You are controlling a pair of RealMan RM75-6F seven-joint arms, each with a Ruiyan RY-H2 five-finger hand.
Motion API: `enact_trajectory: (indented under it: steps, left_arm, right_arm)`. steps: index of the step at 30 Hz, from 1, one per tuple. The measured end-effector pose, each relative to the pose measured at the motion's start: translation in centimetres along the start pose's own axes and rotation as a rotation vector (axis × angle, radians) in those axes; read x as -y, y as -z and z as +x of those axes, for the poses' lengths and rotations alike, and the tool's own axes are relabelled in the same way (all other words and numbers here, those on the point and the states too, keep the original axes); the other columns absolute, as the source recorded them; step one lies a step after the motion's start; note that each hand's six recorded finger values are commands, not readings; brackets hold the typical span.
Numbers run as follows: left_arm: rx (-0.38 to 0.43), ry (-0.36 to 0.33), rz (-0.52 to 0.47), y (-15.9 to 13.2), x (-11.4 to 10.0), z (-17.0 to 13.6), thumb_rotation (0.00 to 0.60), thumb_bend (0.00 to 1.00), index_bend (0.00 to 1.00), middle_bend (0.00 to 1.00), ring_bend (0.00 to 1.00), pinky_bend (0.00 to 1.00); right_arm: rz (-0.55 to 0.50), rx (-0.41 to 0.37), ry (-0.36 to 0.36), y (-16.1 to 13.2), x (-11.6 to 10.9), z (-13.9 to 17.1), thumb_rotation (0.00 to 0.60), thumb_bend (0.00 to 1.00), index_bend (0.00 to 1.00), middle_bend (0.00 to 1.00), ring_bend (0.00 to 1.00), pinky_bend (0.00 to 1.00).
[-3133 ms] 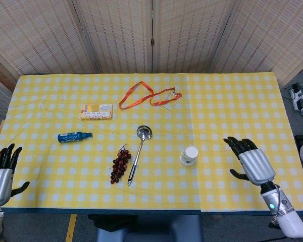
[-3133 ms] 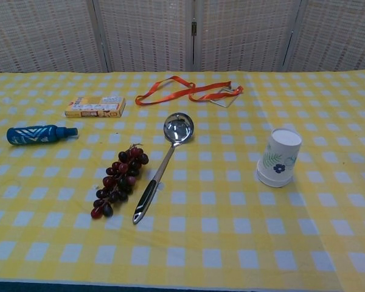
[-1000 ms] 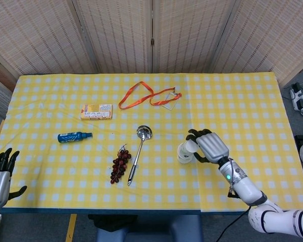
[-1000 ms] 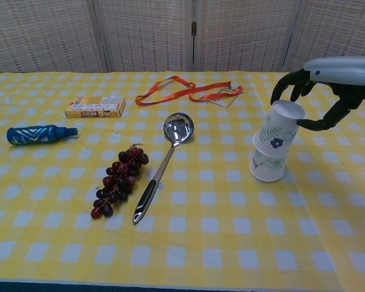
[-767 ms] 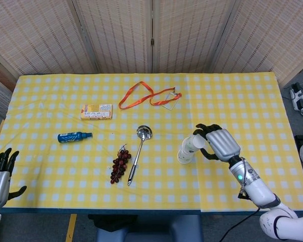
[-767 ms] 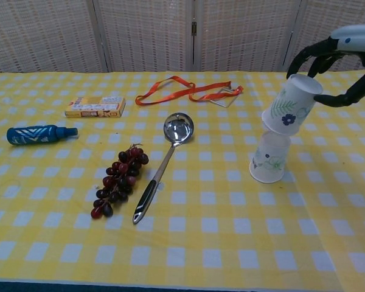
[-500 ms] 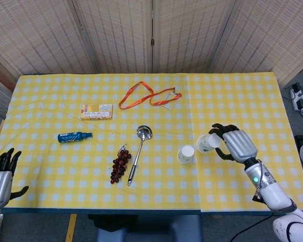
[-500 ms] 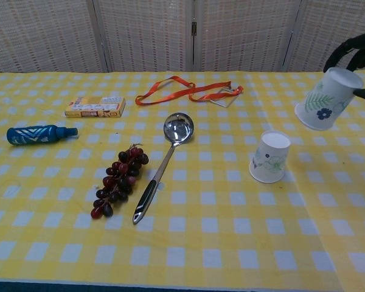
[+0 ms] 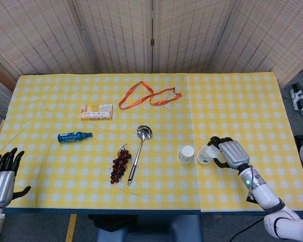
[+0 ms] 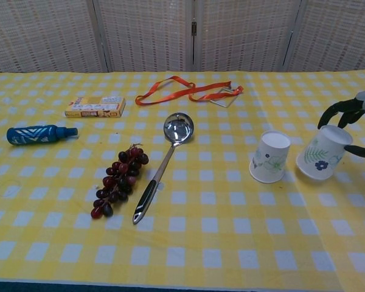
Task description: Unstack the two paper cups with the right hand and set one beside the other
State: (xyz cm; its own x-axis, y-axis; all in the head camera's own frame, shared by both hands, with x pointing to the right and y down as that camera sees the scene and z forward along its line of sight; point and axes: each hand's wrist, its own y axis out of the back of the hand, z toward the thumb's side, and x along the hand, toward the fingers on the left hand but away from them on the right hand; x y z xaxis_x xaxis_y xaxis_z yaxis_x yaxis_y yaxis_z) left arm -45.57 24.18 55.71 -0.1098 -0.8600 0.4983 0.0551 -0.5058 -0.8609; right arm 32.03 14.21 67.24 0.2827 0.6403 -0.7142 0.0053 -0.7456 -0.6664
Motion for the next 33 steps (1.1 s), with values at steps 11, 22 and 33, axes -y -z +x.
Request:
enact_trajectory:
  steps: [11,22,33]
  left_arm:
    - [-0.007,0.009,-0.001,0.3,0.3,-0.2,0.600,0.19,0.01,0.00,0.01,0.00]
    - [-0.007,0.009,-0.005,0.3,0.3,-0.1,0.600,0.19,0.01,0.00,0.01,0.00]
    - [0.000,0.003,-0.008,0.1,0.1,0.2,0.600,0.19,0.01,0.00,0.01,0.00]
  right_arm:
    - [0.041,-0.003,0.017,-0.3,0.4,-0.8,0.600,0.49,0.37,0.20,0.25,0.20]
    - [0.034,0.001,0.004,-0.3,0.6,-0.4,0.600,0.49,0.23,0.19,0.25,0.20]
    - [0.030,0.044,0.101,1.6,-2.2,1.7,0.600,0.49,0.11,0.16,0.23,0.19]
